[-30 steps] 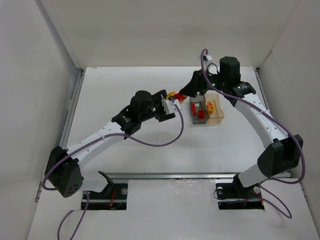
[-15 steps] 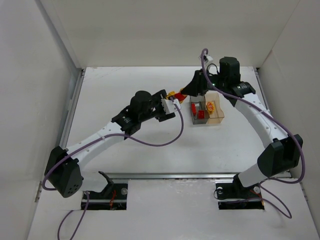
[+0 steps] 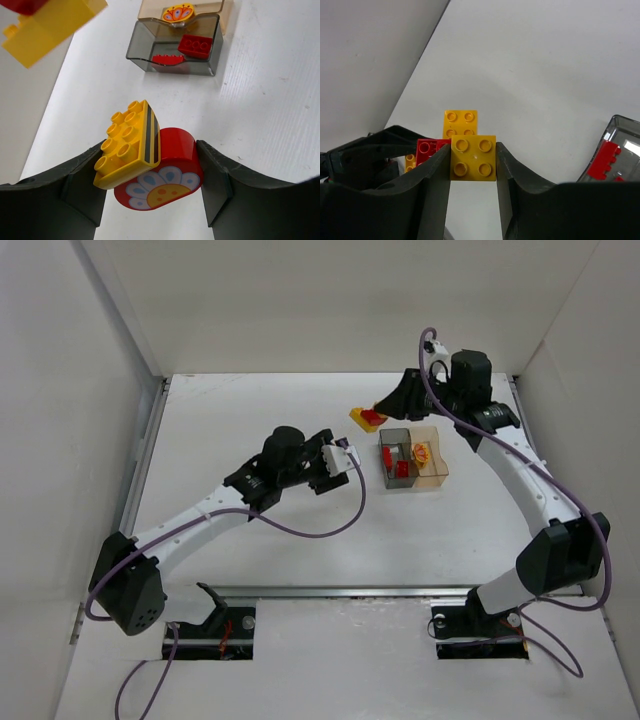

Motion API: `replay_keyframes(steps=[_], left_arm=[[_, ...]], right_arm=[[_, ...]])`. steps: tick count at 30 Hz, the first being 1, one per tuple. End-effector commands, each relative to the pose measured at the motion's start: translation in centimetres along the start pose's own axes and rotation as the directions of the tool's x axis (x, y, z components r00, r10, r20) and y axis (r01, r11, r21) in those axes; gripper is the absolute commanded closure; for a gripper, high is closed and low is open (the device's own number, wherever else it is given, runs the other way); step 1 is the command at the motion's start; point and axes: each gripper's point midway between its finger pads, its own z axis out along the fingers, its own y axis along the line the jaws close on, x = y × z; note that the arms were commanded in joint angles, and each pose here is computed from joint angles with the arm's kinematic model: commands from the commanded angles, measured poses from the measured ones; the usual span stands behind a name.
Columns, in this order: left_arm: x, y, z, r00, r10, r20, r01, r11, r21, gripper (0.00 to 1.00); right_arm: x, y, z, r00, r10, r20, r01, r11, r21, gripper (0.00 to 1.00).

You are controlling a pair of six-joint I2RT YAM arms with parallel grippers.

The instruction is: Sort the legos into containers by color

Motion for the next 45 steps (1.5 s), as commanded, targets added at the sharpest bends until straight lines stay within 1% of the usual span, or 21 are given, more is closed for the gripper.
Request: replay_keyframes(steps=[1, 5, 8, 10, 13, 14, 16, 17, 18, 21, 23, 25, 27, 30, 31, 33, 36, 40, 45], left_arm=[[-1.9, -0.1, -1.1, 0.998, -0.012, 0.062, 0.012, 1.000, 0.006, 1.00], [-1.4, -0.3, -1.0, 0.998, -0.026, 0.050, 0.025, 1.000, 0.004, 1.00], [0.3, -1.7, -0.9, 0.999, -0.047, -0.007, 0.047, 0.998, 0.052, 1.00], [3.3, -3.4, -0.4, 0.993, -0.080, -0.084, 0.089, 0.989, 0.114, 1.00], [8.4, -5.4, -0.2, 0.963, -0.133, -0.236, 0.175, 0.970, 0.168, 1.00], [10.1, -5.7, -0.5, 0.951, -0.118, -0.286, 0.172, 0.969, 0.175, 1.00], [12.1, -6.2, -0.7, 0.939, -0.075, -0.337, 0.142, 0.974, 0.178, 1.00], [13.2, -6.8, -1.0, 0.931, -0.064, -0.360, 0.139, 0.972, 0.188, 0.99], [13.5, -6.7, -1.0, 0.931, -0.053, -0.361, 0.126, 0.975, 0.182, 0.97], [14.6, -6.7, -0.6, 0.921, -0.050, -0.387, 0.124, 0.978, 0.167, 0.88], [15.7, -7.1, -0.3, 0.907, -0.051, -0.417, 0.135, 0.975, 0.174, 0.86], [15.8, -7.1, -0.2, 0.904, -0.052, -0.424, 0.140, 0.974, 0.178, 0.86], [16.2, -7.4, -0.1, 0.899, -0.052, -0.434, 0.146, 0.972, 0.184, 0.83], [16.2, -7.9, 0.0, 0.900, -0.066, -0.432, 0.167, 0.966, 0.199, 0.65], [16.2, -7.9, 0.0, 0.898, -0.078, -0.434, 0.177, 0.965, 0.193, 0.54], [16.2, -7.9, 0.0, 0.897, -0.078, -0.434, 0.178, 0.965, 0.193, 0.48], [15.8, -7.3, 0.3, 0.901, -0.085, -0.426, 0.173, 0.969, 0.174, 0.44], [15.4, -6.3, 0.7, 0.900, -0.035, -0.435, 0.102, 0.986, 0.132, 0.38], [14.9, -5.8, 1.1, 0.905, -0.024, -0.425, 0.087, 0.988, 0.130, 0.37]], right_arm=[[-3.1, 1.0, -1.4, 0.993, -0.041, 0.114, 0.040, 0.999, 0.010, 1.00], [-2.8, 0.8, -1.3, 0.994, -0.036, 0.107, 0.034, 0.999, 0.013, 1.00], [-2.6, -0.2, -1.3, 0.994, -0.023, 0.107, 0.018, 0.999, 0.048, 1.00], [-2.7, -0.4, -1.3, 0.993, -0.032, 0.110, 0.026, 0.998, 0.059, 1.00], [-2.3, -1.1, -1.4, 0.994, -0.032, 0.100, 0.023, 0.996, 0.090, 1.00], [-2.0, -1.1, -1.6, 0.995, -0.026, 0.092, 0.017, 0.996, 0.093, 1.00], [-2.3, -1.1, -1.8, 0.994, -0.042, 0.104, 0.031, 0.994, 0.105, 1.00], [-1.9, -1.5, -1.7, 0.995, -0.036, 0.098, 0.024, 0.993, 0.117, 1.00], [-1.9, -1.5, -1.7, 0.995, -0.036, 0.098, 0.024, 0.993, 0.117, 1.00], [-1.6, -1.5, -1.9, 0.994, -0.044, 0.096, 0.033, 0.992, 0.118, 1.00], [-1.6, -1.5, -1.9, 0.994, -0.044, 0.096, 0.033, 0.992, 0.118, 1.00], [-1.6, -1.5, -1.9, 0.994, -0.044, 0.096, 0.033, 0.992, 0.118, 1.00], [-1.7, -1.7, -1.9, 0.994, -0.045, 0.099, 0.032, 0.991, 0.127, 1.00], [-1.5, -1.8, -1.9, 0.995, -0.049, 0.091, 0.037, 0.991, 0.130, 1.00], [-1.5, -1.8, -1.9, 0.995, -0.049, 0.091, 0.037, 0.991, 0.130, 1.00], [-1.5, -1.8, -1.9, 0.995, -0.049, 0.091, 0.037, 0.991, 0.130, 1.00], [-1.5, -1.8, -1.9, 0.995, -0.049, 0.091, 0.037, 0.991, 0.130, 1.00], [-1.5, -1.8, -1.9, 0.995, -0.049, 0.091, 0.037, 0.991, 0.130, 1.00], [-1.5, -1.8, -1.9, 0.995, -0.049, 0.091, 0.037, 0.991, 0.130, 1.00]])
